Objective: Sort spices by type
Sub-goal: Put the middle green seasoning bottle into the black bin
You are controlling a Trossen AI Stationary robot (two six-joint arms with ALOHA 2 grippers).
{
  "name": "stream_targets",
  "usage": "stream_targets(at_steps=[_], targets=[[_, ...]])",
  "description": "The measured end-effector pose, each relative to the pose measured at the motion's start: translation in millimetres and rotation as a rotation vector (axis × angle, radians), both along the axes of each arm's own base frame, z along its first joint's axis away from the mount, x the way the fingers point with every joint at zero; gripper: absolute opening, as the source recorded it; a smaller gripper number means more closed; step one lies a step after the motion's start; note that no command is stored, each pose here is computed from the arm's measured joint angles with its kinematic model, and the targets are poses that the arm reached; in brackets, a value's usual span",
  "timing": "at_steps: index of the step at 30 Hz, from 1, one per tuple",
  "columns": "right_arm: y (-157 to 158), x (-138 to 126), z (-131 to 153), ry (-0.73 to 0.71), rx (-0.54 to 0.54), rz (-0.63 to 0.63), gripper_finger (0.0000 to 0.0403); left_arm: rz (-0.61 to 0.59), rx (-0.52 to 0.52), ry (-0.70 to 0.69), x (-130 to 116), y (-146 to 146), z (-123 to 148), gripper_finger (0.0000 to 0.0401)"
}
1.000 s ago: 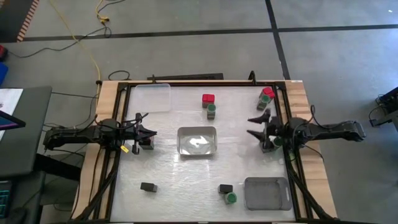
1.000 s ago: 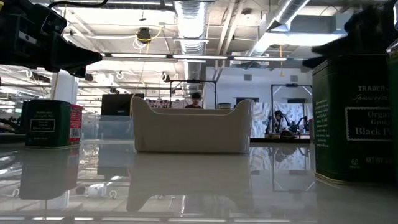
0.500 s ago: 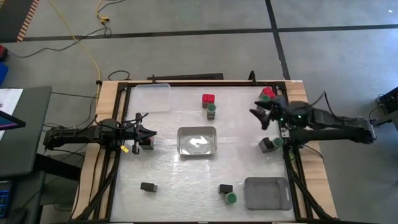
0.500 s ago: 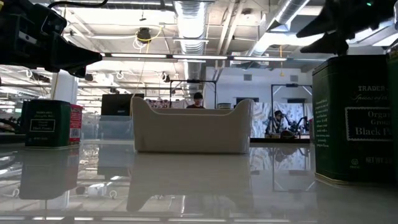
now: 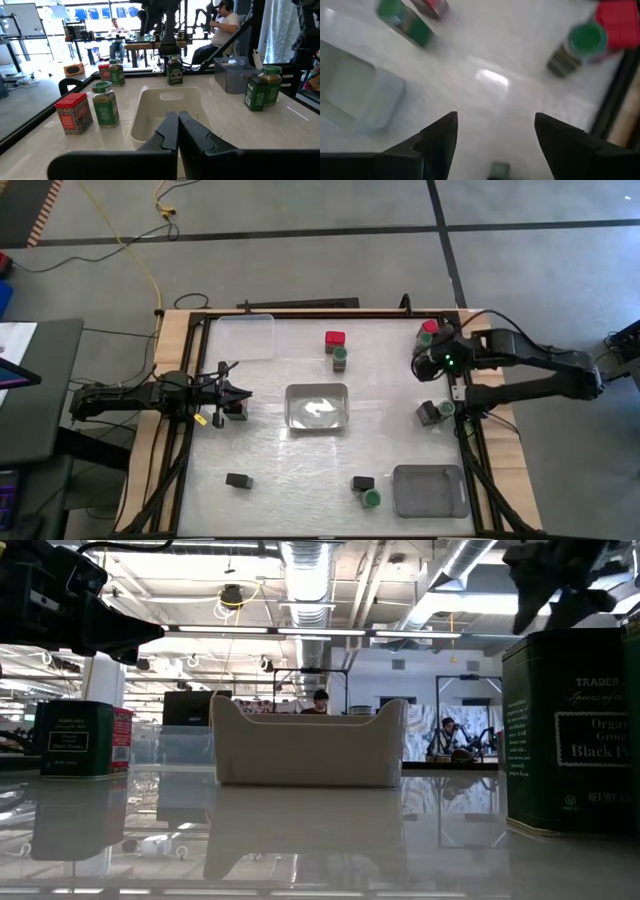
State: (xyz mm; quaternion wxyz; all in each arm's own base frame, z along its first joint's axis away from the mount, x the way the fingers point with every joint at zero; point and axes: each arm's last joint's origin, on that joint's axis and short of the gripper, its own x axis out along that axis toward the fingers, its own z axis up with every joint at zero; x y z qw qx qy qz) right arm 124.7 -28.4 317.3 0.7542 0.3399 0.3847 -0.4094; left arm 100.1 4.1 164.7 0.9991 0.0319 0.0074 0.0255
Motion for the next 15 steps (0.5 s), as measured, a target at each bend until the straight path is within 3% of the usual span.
stream_targets(at_steps=[10,15], targets=[[15,-17,-9,0.168,0.195,-0.058,0.0291,0.0,0.0,0.0,0,0,0,0.0],[20,-21,-12,0.234,0.23,0.011,0.0291,0.0,0.0,0.0,0,0,0,0.0]])
